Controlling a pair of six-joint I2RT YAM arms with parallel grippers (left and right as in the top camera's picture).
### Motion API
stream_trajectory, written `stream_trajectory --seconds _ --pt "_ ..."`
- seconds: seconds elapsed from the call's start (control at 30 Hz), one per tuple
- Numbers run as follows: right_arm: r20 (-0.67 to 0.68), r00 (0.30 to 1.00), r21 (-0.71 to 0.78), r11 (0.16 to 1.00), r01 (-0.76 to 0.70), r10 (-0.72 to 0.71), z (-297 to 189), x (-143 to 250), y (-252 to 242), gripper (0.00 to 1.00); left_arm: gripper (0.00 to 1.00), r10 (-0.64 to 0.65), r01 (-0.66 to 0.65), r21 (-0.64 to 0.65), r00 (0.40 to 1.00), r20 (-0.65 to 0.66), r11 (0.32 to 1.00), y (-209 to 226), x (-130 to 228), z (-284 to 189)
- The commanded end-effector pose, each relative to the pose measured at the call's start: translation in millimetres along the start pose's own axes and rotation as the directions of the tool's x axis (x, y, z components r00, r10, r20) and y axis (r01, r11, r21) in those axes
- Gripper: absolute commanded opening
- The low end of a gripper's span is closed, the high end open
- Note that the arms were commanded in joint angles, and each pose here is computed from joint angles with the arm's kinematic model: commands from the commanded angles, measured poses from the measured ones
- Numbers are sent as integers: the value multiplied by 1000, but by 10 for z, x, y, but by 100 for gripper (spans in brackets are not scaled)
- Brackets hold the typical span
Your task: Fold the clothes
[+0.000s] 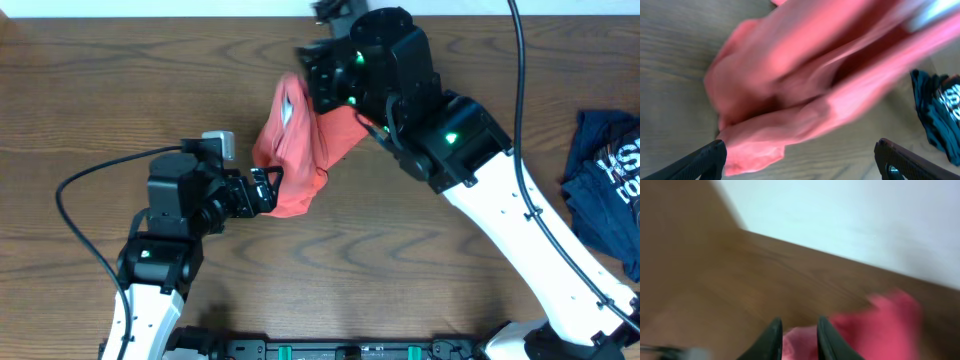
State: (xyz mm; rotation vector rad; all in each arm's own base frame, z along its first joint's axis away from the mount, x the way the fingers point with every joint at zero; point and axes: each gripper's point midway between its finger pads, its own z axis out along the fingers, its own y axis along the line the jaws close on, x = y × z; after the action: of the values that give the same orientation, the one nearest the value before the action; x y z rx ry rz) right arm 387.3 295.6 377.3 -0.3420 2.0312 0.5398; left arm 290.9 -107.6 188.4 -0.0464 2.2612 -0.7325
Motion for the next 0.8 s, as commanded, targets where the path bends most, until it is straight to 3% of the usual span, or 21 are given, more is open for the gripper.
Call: stream_trajectory --seconds 0.0,0.1,0.33,0.43,0.63,0.77 --pt "-2 1000 427 904 -13 15 -9 82 -905 24 96 37 -37 34 999 -18 999 -105 -2 26" --pt "-86 995 628 778 17 48 -147 337 -1433 24 96 38 -37 36 999 -31 999 -112 25 57" --pt "-202 968 730 681 49 147 -397 636 -1977 25 96 1 -1 4 994 -111 1000 -10 195 129" --pt "-224 958 724 689 39 181 -416 699 -2047 25 94 -32 28 -24 984 -175 999 66 343 161" --pt "-244 940 672 741 -12 238 -356 773 -2045 25 79 -68 54 -60 965 -253 997 172 514 242" --pt "-248 939 669 743 -13 239 -354 780 -2038 25 69 15 -31 -49 957 -290 998 226 578 305"
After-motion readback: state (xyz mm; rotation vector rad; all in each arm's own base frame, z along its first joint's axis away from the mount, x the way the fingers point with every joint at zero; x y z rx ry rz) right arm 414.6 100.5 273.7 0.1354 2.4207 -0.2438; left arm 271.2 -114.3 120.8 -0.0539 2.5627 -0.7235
